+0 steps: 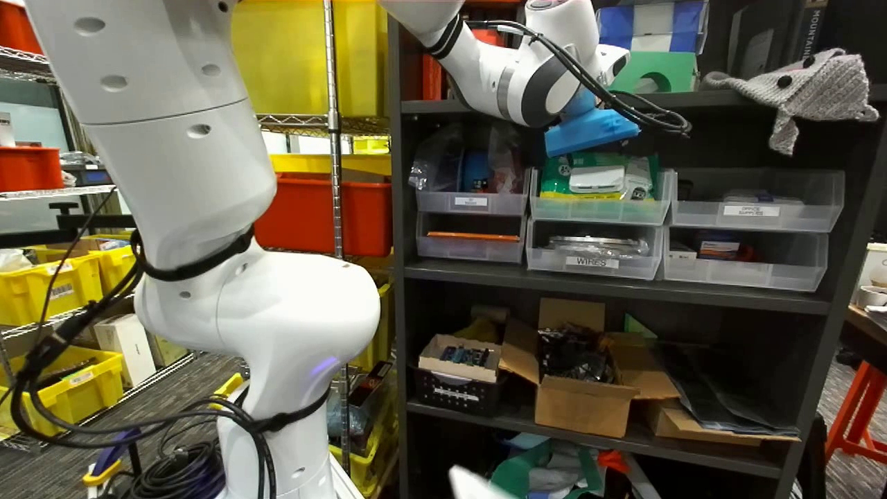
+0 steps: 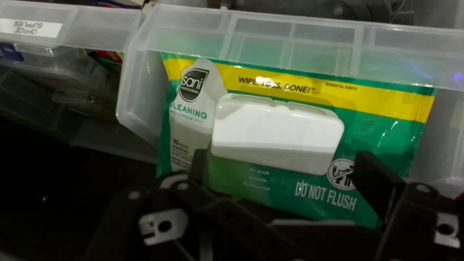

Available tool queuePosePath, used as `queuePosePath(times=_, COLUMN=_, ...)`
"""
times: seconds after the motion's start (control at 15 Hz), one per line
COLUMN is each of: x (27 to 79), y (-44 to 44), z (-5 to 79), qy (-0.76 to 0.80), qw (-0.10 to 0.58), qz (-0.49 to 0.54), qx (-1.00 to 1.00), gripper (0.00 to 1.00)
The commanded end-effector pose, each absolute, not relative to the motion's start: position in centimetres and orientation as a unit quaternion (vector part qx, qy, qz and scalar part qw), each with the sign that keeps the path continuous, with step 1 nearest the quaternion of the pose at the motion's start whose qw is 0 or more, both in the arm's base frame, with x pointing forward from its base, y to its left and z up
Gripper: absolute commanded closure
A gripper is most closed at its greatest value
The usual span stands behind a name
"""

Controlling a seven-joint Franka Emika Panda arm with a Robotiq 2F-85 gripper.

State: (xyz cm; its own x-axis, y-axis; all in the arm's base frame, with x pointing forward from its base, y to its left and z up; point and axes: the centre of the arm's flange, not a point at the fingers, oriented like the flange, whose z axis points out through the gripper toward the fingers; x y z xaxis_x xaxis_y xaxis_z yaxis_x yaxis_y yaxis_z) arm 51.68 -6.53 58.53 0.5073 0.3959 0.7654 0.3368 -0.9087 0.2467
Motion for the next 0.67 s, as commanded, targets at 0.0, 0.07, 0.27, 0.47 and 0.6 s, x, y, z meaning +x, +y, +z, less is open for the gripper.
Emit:
queuePosePath(times=0.0, x=50.0, y=-6.4, z=57.9, qy=0.226, qw=0.044, qz=0.437, qx=0.87, gripper=0.0)
queuePosePath(times=0.07, x=49.2, y=-6.0, z=57.3, qy=0.236, qw=0.051, qz=0.433, qx=0.868, gripper=0.0)
queuePosePath(times=0.27, x=46.9, y=-5.1, z=55.1, qy=0.259, qw=0.084, qz=0.415, qx=0.868, gripper=0.0)
queuePosePath(times=0.47, x=44.2, y=-4.7, z=53.0, qy=0.261, qw=0.098, qz=0.385, qx=0.88, gripper=0.0)
queuePosePath(times=0.6, x=42.3, y=-4.7, z=51.7, qy=0.264, qw=0.107, qz=0.357, qx=0.889, gripper=0.0)
